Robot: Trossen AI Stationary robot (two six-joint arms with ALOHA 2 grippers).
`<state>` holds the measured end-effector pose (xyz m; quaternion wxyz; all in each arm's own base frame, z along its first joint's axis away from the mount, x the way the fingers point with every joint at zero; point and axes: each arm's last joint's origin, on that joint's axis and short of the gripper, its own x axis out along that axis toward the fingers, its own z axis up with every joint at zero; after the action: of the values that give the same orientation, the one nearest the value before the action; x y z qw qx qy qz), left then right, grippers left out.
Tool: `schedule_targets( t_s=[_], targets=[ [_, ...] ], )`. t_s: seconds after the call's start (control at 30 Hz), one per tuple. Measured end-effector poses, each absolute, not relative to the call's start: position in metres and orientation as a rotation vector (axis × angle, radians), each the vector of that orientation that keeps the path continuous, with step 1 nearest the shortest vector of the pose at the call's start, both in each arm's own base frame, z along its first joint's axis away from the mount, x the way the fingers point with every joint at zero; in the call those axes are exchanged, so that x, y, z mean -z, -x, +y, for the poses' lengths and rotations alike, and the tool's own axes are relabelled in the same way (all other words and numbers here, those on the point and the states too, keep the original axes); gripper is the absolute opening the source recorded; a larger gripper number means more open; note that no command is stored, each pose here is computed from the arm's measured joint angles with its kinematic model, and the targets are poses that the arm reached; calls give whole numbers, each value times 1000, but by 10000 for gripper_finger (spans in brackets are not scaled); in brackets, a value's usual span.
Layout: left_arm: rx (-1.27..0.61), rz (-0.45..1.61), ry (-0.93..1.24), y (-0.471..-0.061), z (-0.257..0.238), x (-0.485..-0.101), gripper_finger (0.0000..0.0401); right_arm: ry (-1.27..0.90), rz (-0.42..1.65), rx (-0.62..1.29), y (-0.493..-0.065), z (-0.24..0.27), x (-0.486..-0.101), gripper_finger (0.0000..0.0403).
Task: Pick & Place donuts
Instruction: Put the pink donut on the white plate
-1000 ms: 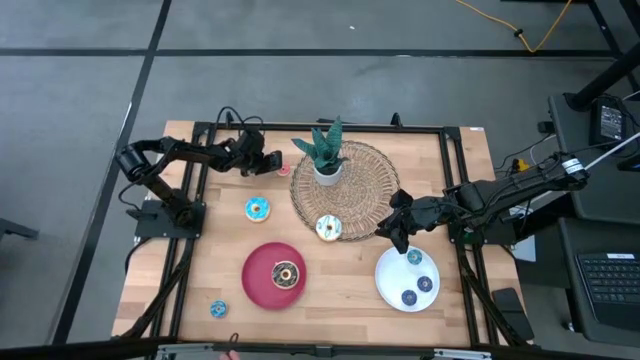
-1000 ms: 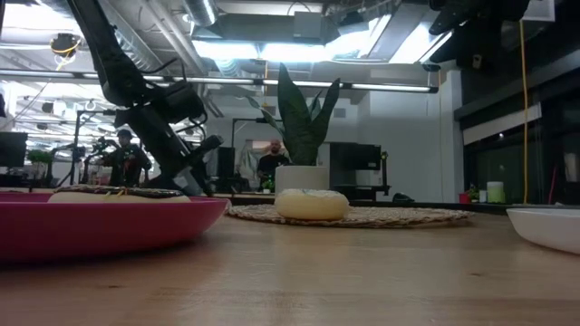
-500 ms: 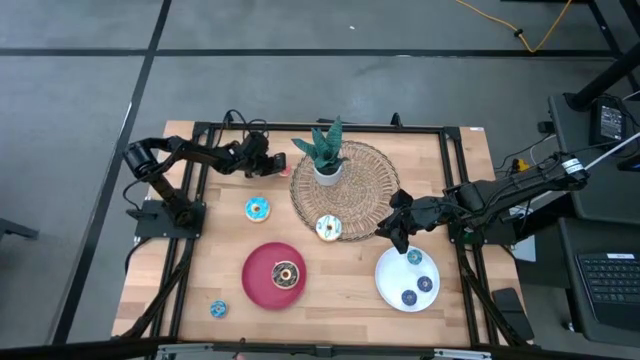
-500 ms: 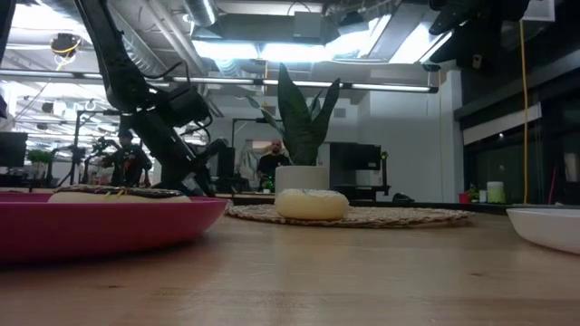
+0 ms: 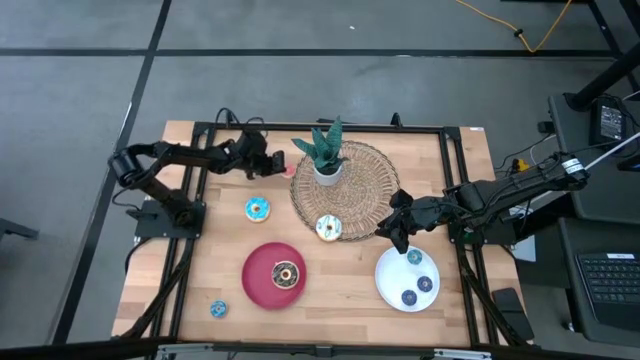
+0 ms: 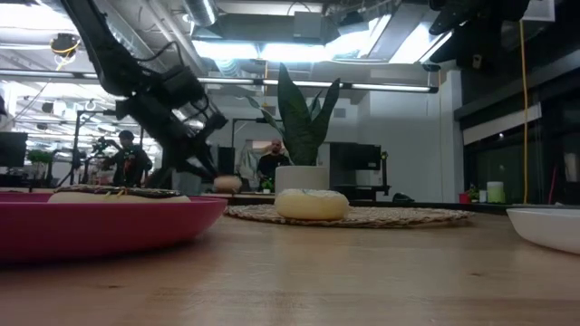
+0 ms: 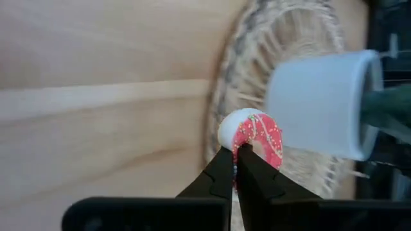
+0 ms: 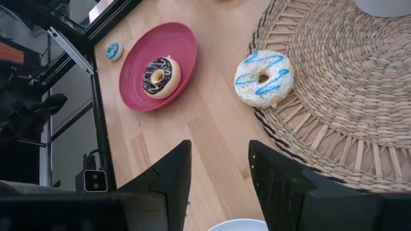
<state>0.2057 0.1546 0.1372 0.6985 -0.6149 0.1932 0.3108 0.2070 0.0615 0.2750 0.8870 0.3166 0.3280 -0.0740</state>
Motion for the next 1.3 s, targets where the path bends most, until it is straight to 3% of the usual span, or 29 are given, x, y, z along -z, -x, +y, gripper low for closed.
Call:
schedule_targets(
  t_s=[0.6,1.3],
  targets=[
    [-506,414,1365,-179,91,-213,2,-658,682,154,-207,61,-275,156],
    [-376,245,1476,-210,-2,-276,2,-658,682,154,-207,62,-275,156]
  ],
)
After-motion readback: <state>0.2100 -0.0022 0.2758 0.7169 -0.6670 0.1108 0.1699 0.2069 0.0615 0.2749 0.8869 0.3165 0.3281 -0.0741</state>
